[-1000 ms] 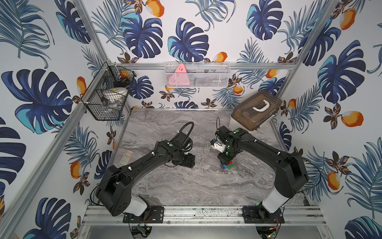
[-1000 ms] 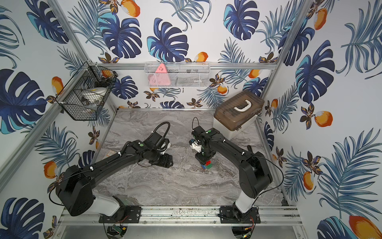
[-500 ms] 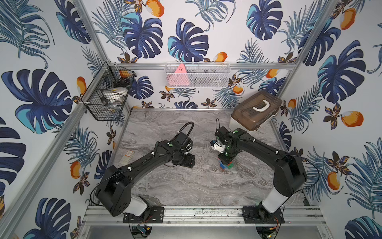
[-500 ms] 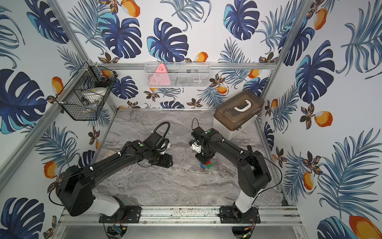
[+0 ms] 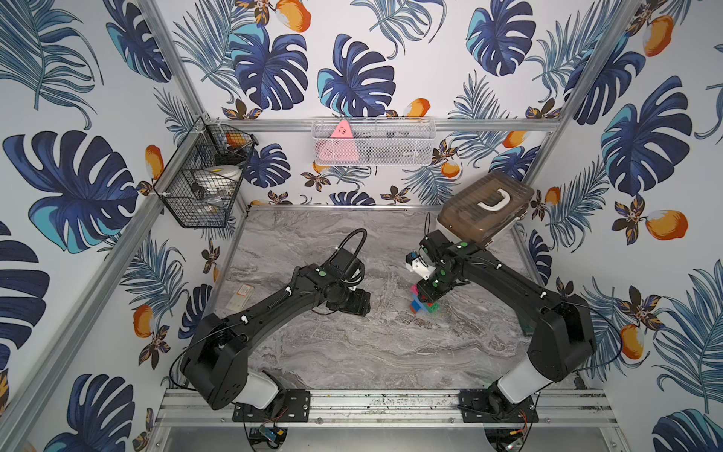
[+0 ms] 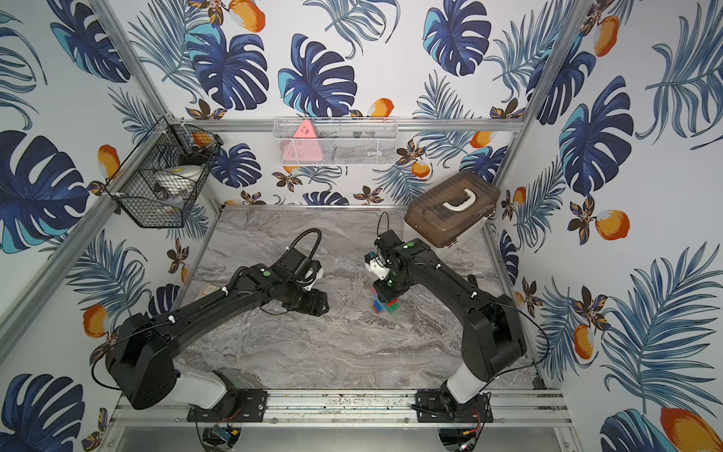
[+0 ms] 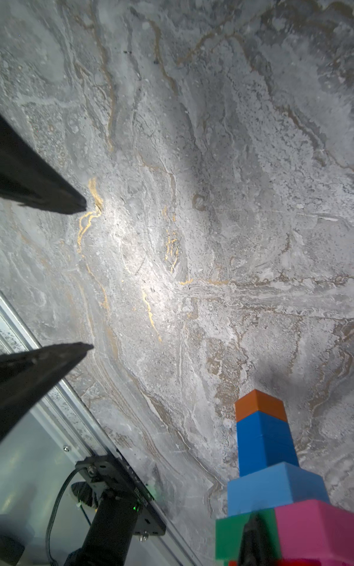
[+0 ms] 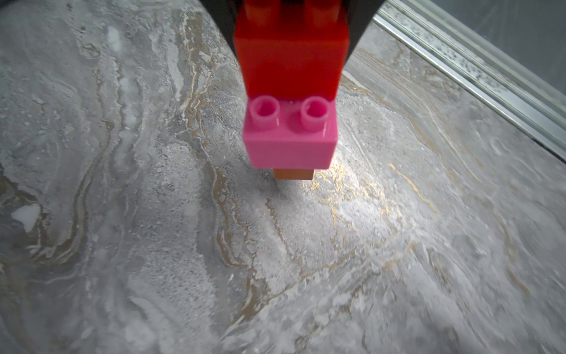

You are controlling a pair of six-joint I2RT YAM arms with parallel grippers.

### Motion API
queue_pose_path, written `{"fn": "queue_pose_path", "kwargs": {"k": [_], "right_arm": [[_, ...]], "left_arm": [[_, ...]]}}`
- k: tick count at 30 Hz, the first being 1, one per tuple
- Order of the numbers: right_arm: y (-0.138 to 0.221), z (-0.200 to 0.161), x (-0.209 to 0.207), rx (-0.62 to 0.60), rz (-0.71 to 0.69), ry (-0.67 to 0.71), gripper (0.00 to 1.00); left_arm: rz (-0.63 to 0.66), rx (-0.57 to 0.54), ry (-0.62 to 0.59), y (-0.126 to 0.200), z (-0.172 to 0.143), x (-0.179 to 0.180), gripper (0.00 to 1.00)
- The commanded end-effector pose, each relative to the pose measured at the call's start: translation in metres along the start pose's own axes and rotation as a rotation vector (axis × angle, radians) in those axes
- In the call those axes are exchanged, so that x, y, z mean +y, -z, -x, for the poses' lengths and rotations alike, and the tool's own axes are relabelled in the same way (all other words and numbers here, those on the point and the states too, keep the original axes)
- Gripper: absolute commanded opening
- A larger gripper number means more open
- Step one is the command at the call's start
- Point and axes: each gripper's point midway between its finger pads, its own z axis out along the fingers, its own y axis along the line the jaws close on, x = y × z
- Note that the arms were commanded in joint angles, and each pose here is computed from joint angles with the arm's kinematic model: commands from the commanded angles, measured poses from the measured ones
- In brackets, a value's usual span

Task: Assemble a spoon with lego
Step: Pick up the lego brick from the center of the board, then place the lego brick at the center of the board.

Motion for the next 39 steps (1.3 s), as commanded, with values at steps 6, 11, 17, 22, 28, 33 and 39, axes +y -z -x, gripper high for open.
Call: {"fn": "queue_pose_path", "kwargs": {"k": [6,11,17,22,28,33,39], "right_arm": [[-0.001,0.073,0.051,-0.364,0.417,-0.122,0.23],[-0.004,0.102,0.065,-0.507,0.601,-0.168,0.22],[-0.007,0.131,0.076,-0.63,0.802,-0.181,0.23],[-0.013,0.148,0.075,-0.724,0.971,-0.223,0.23],[-0.032,0.156,0.07,-0.766,1.124,-0.292,0.26],[-0.054,0.159,0.065,-0.761,1.168,-0.332,0.26],[-0.082,0.156,0.059,-0.719,1.162,-0.382,0.26]], "left_arm": [[-0.051,-0.072,0.053,0.038,0.02,0.012,0.73],[-0.055,-0.094,0.081,0.052,0.025,0.022,0.73],[-0.053,-0.108,0.102,0.058,0.029,0.026,0.73],[-0.04,-0.111,0.111,0.06,0.032,0.031,0.73],[-0.03,-0.11,0.12,0.059,0.037,0.035,0.73],[-0.024,-0.107,0.127,0.056,0.04,0.038,0.73],[-0.022,-0.102,0.131,0.049,0.044,0.041,0.73]]}}
